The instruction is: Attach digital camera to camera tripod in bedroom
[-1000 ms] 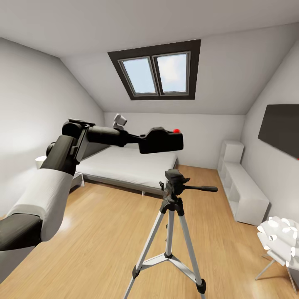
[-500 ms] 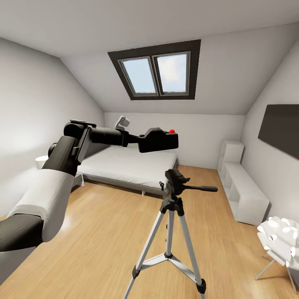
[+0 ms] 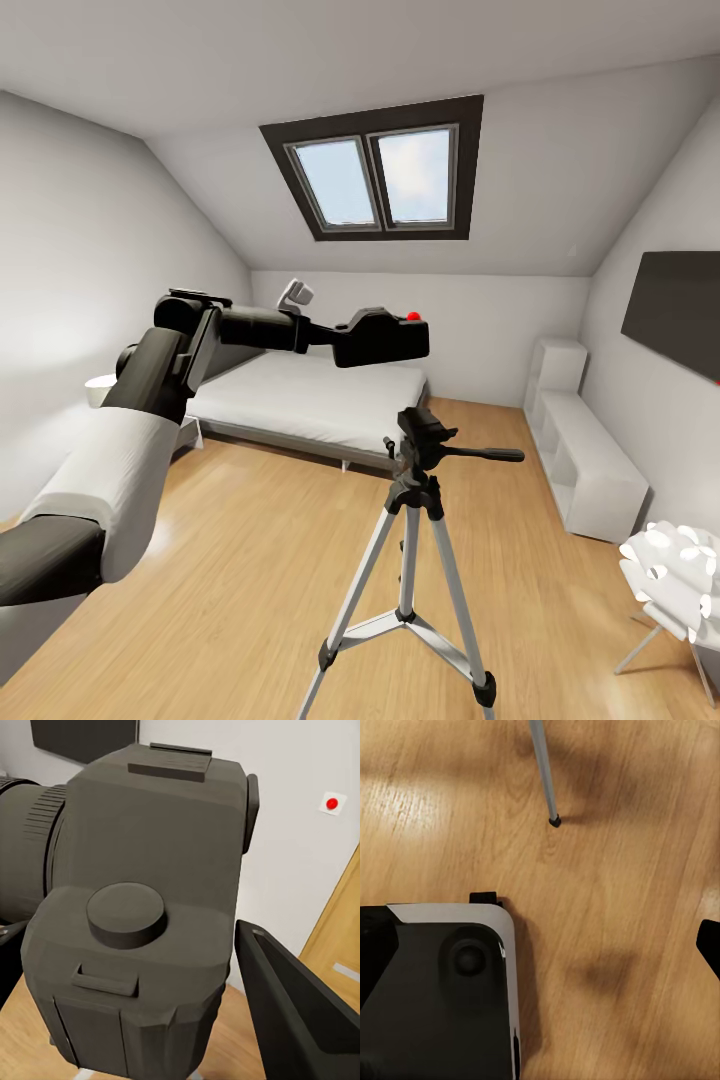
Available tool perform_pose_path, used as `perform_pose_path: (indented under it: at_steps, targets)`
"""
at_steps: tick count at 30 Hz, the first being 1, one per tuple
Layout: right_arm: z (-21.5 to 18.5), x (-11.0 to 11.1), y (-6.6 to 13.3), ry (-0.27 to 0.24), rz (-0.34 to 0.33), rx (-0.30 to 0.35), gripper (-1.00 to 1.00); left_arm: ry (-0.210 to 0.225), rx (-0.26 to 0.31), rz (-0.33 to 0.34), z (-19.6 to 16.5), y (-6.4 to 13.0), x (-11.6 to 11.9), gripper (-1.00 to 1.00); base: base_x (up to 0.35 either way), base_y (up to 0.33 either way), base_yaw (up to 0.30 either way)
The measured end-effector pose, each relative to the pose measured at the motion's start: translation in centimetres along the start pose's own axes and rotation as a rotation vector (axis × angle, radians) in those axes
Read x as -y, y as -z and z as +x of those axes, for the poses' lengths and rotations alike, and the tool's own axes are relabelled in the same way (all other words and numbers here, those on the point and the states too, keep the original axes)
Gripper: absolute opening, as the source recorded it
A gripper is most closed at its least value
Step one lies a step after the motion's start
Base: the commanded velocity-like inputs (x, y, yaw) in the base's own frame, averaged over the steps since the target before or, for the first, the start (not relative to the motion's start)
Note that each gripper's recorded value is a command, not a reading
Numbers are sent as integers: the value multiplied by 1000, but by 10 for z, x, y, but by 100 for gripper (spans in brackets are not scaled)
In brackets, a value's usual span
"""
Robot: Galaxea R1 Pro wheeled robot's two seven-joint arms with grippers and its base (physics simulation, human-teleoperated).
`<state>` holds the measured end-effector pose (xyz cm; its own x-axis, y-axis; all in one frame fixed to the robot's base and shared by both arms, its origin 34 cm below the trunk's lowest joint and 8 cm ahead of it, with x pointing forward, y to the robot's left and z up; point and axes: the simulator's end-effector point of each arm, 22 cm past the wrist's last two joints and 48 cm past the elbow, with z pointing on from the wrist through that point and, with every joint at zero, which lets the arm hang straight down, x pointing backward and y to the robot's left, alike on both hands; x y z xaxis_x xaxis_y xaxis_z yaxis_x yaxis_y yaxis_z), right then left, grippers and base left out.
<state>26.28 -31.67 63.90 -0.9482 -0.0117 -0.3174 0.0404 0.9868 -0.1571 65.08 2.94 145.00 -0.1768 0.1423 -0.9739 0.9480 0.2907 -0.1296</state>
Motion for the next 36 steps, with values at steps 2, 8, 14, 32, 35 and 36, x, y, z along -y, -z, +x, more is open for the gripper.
perform_pose_path:
  at_steps: [2, 8, 14, 32, 35, 36]
  targets:
    - [0, 0, 0, 0, 0, 0, 100, 0, 0, 0, 0, 0, 0, -100, 0, 0, 0]
    - [0, 0, 0, 0, 0, 0, 100, 0, 0, -2, 0, 0, 0, -100, 0, -47, 0]
    - [0, 0, 0, 0, 0, 0, 100, 1, 0, -9, 0, 0, -2, -100, 0, -142, 27]
    - [0, 0, 0, 0, 0, 0, 100, 3, -1, -12, 0, 0, -3, -100, 0, -124, 130]
    - [0, 0, 0, 0, 0, 0, 100, 3, -1, -13, 0, 0, -3, -100, 0, -200, 178]
    - [0, 0, 0, 0, 0, 0, 100, 3, -1, -12, 0, 0, -3, -100, 0, -94, 214]
